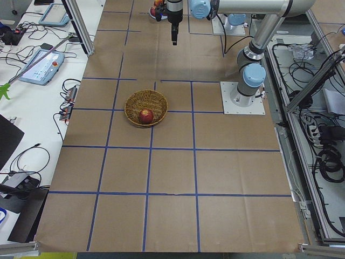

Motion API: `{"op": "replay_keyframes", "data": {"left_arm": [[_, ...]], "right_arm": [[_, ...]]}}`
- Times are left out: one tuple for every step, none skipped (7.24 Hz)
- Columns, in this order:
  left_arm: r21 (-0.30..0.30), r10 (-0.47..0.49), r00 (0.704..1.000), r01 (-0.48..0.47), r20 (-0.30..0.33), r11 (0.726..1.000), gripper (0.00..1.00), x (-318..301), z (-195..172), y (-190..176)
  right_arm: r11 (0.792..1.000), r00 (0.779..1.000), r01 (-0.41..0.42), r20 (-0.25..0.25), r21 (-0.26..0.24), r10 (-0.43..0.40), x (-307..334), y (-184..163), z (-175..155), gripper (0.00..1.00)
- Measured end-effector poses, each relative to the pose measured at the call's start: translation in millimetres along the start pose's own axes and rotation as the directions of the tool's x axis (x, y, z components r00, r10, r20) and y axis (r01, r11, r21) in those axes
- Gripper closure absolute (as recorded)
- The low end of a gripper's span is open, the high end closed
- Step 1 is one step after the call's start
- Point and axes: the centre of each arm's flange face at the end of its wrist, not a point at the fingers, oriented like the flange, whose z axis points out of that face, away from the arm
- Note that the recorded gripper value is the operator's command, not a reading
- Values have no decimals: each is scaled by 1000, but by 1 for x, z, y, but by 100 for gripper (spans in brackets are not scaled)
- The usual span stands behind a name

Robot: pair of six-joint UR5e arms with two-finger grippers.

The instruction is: Transfer apple from basket to plate

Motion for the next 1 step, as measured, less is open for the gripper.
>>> {"op": "replay_keyframes", "data": {"left_arm": [[-1,0,1000,0,0,1000,1,0,1,1]], "right_arm": [[1000,1000,0,0,1,0,0,0,-1,0]]}}
